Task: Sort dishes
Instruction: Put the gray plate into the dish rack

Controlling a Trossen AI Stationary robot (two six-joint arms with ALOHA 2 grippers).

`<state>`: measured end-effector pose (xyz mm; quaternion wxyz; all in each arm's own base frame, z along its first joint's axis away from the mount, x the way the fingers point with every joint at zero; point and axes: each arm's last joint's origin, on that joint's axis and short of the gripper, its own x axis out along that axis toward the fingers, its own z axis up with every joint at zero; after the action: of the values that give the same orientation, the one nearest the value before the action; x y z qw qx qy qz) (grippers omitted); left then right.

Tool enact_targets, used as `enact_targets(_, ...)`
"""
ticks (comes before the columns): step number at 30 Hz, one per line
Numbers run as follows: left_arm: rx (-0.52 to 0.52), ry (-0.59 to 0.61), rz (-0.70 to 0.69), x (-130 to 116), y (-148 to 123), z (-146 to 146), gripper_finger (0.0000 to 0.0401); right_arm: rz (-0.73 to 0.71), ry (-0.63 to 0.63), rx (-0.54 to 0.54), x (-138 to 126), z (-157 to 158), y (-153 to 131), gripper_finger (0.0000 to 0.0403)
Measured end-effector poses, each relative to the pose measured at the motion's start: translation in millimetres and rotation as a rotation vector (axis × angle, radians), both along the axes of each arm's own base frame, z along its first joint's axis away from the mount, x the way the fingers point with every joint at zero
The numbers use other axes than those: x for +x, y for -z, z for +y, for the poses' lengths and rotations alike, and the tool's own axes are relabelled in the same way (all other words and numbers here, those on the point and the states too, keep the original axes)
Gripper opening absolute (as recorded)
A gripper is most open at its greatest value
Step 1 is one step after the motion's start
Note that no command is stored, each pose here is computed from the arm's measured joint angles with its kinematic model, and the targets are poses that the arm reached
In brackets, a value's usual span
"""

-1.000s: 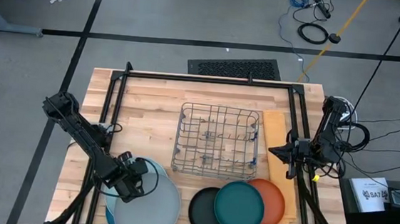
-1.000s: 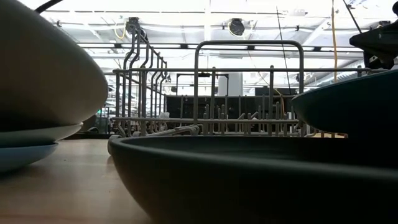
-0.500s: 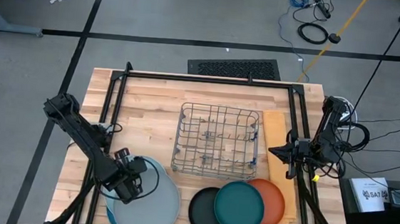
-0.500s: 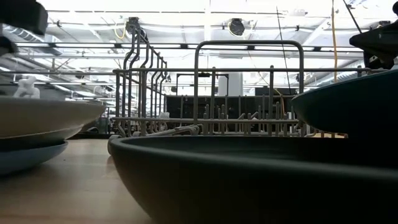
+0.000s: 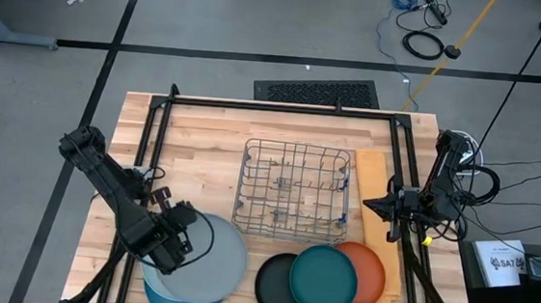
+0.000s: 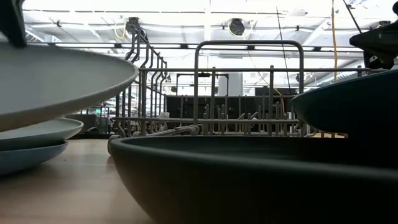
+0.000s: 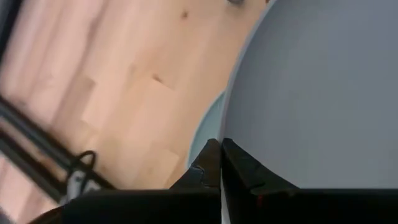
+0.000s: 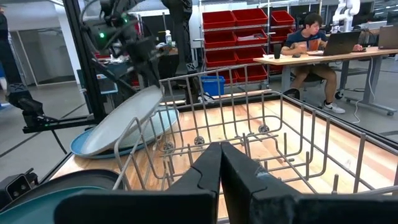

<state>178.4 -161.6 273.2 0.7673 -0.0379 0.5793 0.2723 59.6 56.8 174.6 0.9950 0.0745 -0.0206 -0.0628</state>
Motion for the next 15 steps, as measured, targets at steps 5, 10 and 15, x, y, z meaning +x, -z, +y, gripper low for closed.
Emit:
enact_targets(5, 0.017, 0.034, -0.036, 1, -31, 1, 0.0, 0.0, 0.0, 0.0, 0, 0, 0, 0.0006)
enact_targets(10, 0.048, 0.143, -0.095, 7, -51, 2, 0.0, 0.0, 0.0, 0.0, 0, 0, 0, 0.0006)
enact_targets(15, 0.056, 0.163, -0.116, 13, -60, 6, 0.0, 0.0, 0.0, 0.003, 0, 0, 0, 0.0006)
